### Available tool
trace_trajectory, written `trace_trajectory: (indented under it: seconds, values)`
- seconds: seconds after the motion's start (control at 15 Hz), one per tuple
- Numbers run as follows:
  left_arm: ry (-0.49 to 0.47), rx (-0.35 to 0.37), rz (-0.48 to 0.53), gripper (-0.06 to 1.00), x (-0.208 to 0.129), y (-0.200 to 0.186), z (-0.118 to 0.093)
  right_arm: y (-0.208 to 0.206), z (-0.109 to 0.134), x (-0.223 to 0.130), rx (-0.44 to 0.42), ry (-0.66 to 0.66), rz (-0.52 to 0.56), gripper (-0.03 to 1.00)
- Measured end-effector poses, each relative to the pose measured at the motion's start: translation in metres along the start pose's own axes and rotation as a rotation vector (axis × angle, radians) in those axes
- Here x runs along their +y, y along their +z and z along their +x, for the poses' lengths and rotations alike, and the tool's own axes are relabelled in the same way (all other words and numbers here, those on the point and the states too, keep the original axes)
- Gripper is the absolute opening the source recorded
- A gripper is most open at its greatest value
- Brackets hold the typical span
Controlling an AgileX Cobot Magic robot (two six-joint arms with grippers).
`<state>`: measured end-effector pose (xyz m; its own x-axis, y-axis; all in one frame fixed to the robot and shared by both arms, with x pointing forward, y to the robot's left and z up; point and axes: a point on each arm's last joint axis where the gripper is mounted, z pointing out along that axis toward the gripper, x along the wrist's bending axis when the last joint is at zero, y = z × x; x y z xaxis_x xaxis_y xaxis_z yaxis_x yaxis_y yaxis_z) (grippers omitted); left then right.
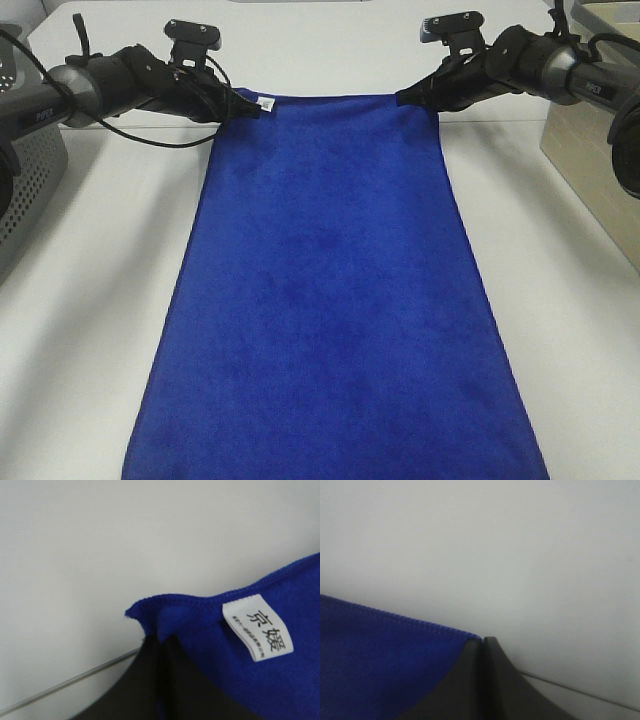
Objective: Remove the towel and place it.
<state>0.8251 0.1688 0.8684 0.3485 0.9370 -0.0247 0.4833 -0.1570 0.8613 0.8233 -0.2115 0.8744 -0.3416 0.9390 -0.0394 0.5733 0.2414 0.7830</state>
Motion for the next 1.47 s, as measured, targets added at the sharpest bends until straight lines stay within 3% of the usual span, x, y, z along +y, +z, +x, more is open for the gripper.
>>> trace_trajectory:
  seconds: [0.47, 0.73, 0.8, 0.93, 1.07, 1.13, 1.33, 1.47]
  values:
    - [0.009, 0.003, 0.0, 0.01, 0.0, 0.0, 0.0, 0.0, 0.0, 0.0, -0.001, -0.001, -0.001, 0.02]
    - [0.01, 0.003, 0.0, 0.17, 0.0, 0.0, 0.0, 0.0, 0.0, 0.0, -0.001, -0.001, -0.001, 0.04]
    - [0.011, 0.004, 0.0, 0.23, 0.0, 0.0, 0.0, 0.0, 0.0, 0.0, -0.001, -0.001, -0.001, 0.07]
    - [0.011, 0.01, -0.009, 0.38, 0.001, 0.0, 0.001, 0.0, 0.0, -0.001, 0.002, -0.002, 0.006, 0.23]
    - [-0.023, 0.025, -0.034, 0.61, 0.003, 0.0, 0.002, 0.0, 0.002, -0.004, 0.02, -0.005, 0.04, 0.56]
    - [-0.029, 0.029, -0.04, 0.65, 0.004, 0.0, 0.003, 0.0, 0.003, -0.006, 0.029, -0.009, 0.061, 0.62]
    - [-0.021, 0.015, -0.007, 0.68, 0.001, 0.0, 0.001, -0.004, 0.007, -0.012, 0.078, -0.026, 0.162, 0.66]
    - [-0.053, -0.047, 0.079, 0.68, 0.007, -0.009, -0.005, -0.023, 0.012, -0.007, 0.146, -0.041, 0.288, 0.67]
